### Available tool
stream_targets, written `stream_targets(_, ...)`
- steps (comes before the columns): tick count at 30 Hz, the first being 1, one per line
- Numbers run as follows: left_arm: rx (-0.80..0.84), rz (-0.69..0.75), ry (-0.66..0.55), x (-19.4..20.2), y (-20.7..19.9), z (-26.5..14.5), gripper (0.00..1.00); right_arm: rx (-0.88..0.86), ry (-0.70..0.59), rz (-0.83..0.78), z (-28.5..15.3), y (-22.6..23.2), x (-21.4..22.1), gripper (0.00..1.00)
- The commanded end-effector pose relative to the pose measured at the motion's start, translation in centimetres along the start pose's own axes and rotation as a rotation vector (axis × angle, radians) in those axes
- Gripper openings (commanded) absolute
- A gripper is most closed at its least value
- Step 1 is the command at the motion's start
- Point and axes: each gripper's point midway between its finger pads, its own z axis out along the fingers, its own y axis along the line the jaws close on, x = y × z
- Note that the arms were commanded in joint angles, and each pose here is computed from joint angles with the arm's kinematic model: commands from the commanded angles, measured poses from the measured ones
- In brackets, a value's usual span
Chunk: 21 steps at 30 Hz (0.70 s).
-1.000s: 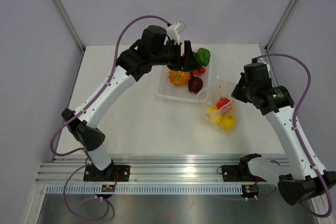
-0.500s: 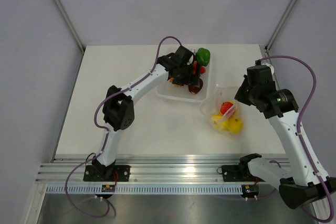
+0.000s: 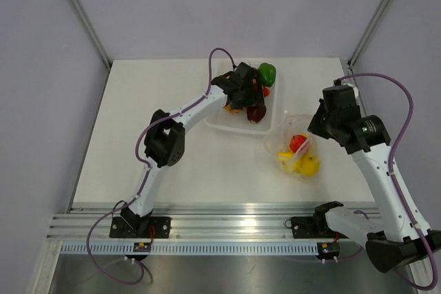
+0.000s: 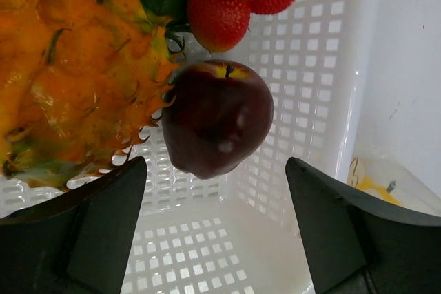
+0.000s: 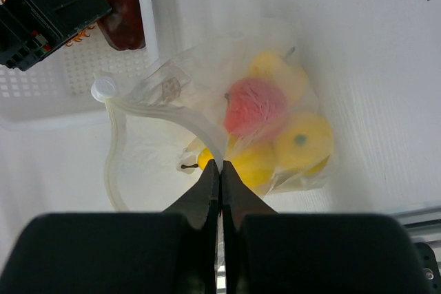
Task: Place the food in the zip-top bag and seal the zipper
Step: Pick up the fake fruit from the bin.
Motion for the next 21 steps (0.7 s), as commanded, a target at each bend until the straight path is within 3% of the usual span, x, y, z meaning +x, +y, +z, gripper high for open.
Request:
stream_targets(1, -0.014, -0.128, -0.13, -2.9, -0.9, 0.6, 0.85, -0.018, -0.062, -0.002, -0.4, 0.6, -1.9, 0.03)
stream_targets(10, -0.08, -0.309, -0.201, -2.1, -1.3, 1.3, 0.85, -0.036, -0.045, -0.013, 0.5, 1.4, -1.9, 0.03)
stream_targets(16, -0.12, -0.351, -0.301, -1.8, -2.4, -0.6, 0.82, -0.047, -0.031, -0.016, 0.9, 1.6, -1.5, 0.03)
stream_targets(21, -0.208, -0.423, -0.353, -1.9, -0.8, -0.9, 0.82, -0.051, -0.019, -0.016, 1.1, 1.7, -1.3, 0.04)
